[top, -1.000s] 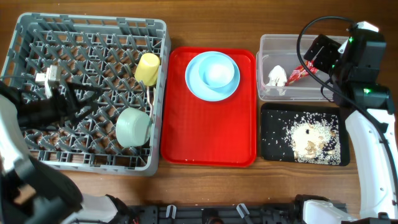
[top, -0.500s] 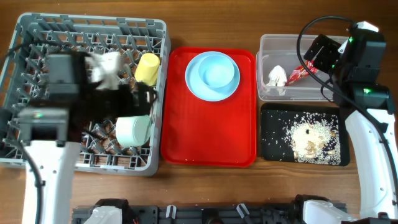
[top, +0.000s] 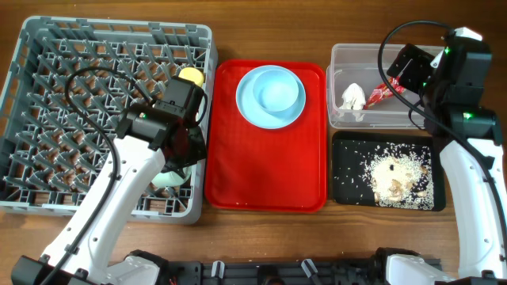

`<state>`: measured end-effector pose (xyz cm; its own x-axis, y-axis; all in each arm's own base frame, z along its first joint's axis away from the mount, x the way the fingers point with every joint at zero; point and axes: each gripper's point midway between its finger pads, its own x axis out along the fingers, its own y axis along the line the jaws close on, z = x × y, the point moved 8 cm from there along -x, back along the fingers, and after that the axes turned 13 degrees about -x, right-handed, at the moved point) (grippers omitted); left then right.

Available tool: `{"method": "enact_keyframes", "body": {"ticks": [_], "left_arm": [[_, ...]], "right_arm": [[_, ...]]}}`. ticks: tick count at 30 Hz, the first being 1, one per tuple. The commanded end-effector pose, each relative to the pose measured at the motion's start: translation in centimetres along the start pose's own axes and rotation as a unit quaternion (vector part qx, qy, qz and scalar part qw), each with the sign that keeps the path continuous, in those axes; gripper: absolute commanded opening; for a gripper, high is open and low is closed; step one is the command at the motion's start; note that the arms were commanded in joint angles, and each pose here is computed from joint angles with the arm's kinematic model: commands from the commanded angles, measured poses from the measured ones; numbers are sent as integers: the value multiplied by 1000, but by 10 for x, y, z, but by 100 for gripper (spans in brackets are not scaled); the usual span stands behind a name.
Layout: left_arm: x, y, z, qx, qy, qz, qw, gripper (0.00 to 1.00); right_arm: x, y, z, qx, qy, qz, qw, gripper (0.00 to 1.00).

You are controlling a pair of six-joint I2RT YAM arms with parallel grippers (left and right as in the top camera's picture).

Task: Sort waste into correct bins and load items into the dishwasher rack
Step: 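Release the green bowl in the rack and lift the left gripper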

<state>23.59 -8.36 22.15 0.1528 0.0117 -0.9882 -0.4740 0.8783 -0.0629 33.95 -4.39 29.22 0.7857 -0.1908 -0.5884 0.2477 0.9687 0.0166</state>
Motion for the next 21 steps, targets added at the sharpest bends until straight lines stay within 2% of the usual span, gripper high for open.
{"method": "enact_keyframes", "body": {"ticks": [1,7,9,12,14,18,21], "left_arm": [[3,4,1,-28,-10,13,999,4],[30,19,-10,-48,3,58,997,4],[31,30,-3,-47,-49,106,992,4],[10,58,16,-145,-118,181,966,4],[-5,66,28,-186,-131,167,959,4],[-15,62,35,-200,-154,132,959,4],[-9,47,23,-164,-65,68,982,4]], "right_arm": [[1,0,0,-7,1,1,1000,100],[1,0,0,-7,1,1,1000,100],[1,0,0,-7,1,1,1000,100],[1,0,0,-7,1,1,1000,100],[1,0,0,-7,1,1,1000,100],[1,0,0,-7,1,1,1000,100],[1,0,0,-7,1,1,1000,100]]}}
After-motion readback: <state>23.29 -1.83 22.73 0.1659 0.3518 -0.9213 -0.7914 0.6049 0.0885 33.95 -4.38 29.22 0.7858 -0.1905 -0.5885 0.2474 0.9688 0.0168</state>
